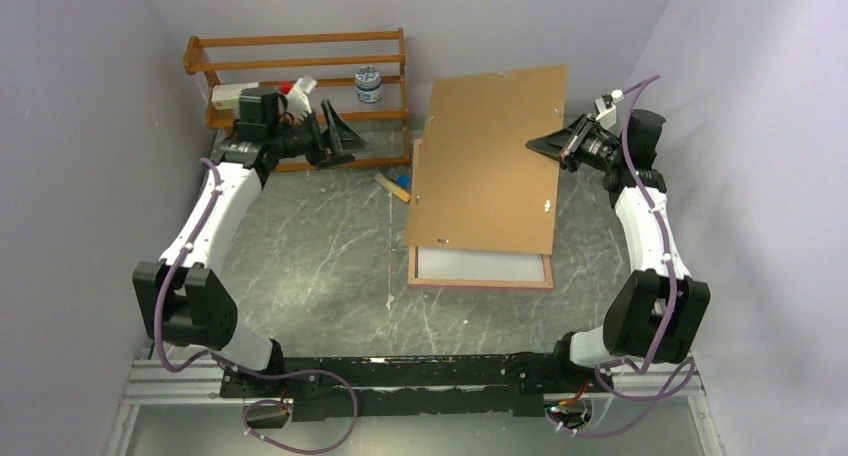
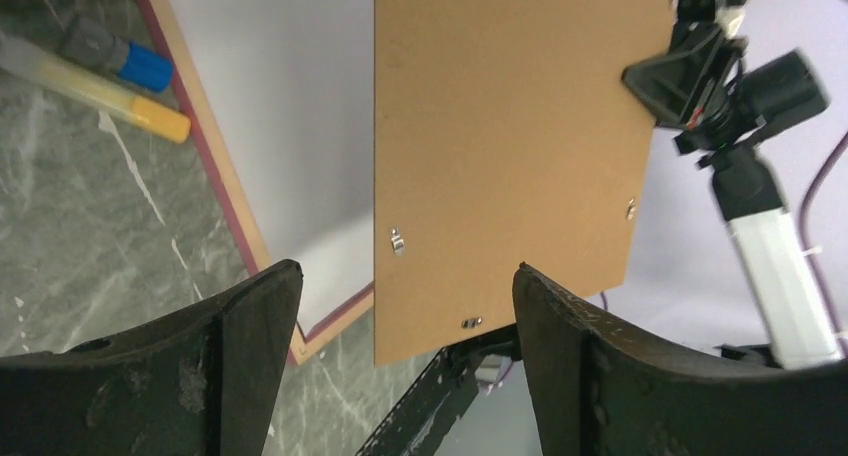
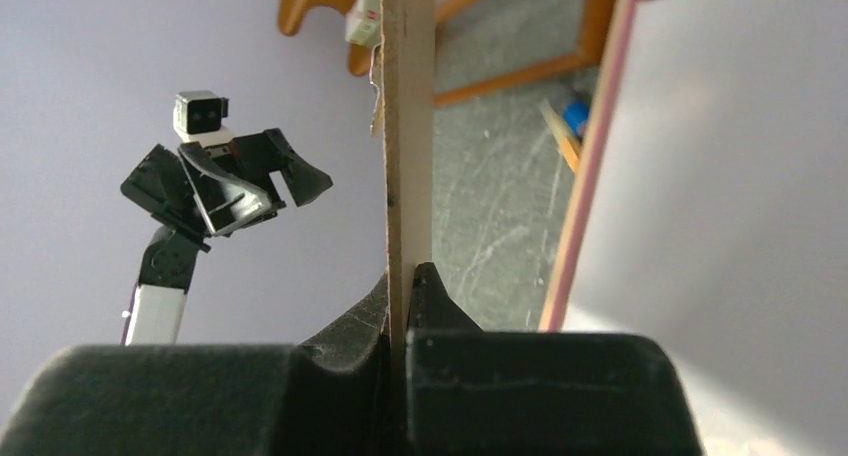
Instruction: Put the photo into the frame
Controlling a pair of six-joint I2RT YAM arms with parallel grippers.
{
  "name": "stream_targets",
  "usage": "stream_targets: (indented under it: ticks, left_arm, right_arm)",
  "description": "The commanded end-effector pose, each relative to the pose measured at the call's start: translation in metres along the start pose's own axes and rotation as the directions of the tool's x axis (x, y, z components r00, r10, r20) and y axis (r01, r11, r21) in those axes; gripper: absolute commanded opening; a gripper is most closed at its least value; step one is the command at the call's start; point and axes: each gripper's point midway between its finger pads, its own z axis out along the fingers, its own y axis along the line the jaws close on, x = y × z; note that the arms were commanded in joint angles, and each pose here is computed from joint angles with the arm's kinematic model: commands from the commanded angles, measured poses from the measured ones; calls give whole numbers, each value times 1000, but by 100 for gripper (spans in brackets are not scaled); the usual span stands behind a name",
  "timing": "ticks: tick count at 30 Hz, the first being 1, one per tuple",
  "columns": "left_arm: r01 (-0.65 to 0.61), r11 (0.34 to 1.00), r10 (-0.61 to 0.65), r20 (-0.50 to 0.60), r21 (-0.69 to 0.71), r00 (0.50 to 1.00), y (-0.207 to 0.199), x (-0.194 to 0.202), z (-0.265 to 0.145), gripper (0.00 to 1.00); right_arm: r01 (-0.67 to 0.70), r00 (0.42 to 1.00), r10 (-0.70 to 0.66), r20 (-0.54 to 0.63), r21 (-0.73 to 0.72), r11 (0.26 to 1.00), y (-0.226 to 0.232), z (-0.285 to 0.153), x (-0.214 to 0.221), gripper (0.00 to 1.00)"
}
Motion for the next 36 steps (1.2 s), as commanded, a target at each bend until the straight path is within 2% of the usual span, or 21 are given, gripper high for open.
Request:
stream_targets:
  ticks: [1,9,15,21,36]
  left_arm:
    - [-62,994,54,-85,-93,995,18,23,25,81]
    - [-84,966,13,-278,-245,960,71,85,81,82]
    - [-76,963,-13,-322,-260,947,98,111,108,81]
    - [-77,961,-25,-357,-267,934,115,128,129,79]
    - [-30,948,-106,-403,-318,909,155,152,158,48]
  right_arm:
    - [28,994,-22,-103,61,998,-25,-7,4,0]
    - [38,987,-13,-160,157,987,-81,2,1,0]
    - [13,980,26,-198,192,981,-117,13,2,0]
    - [-5,984,35,-175,170,985,-123,22,-4,0]
    - [-20,971,49,-232,125,992,-127,52,8,0]
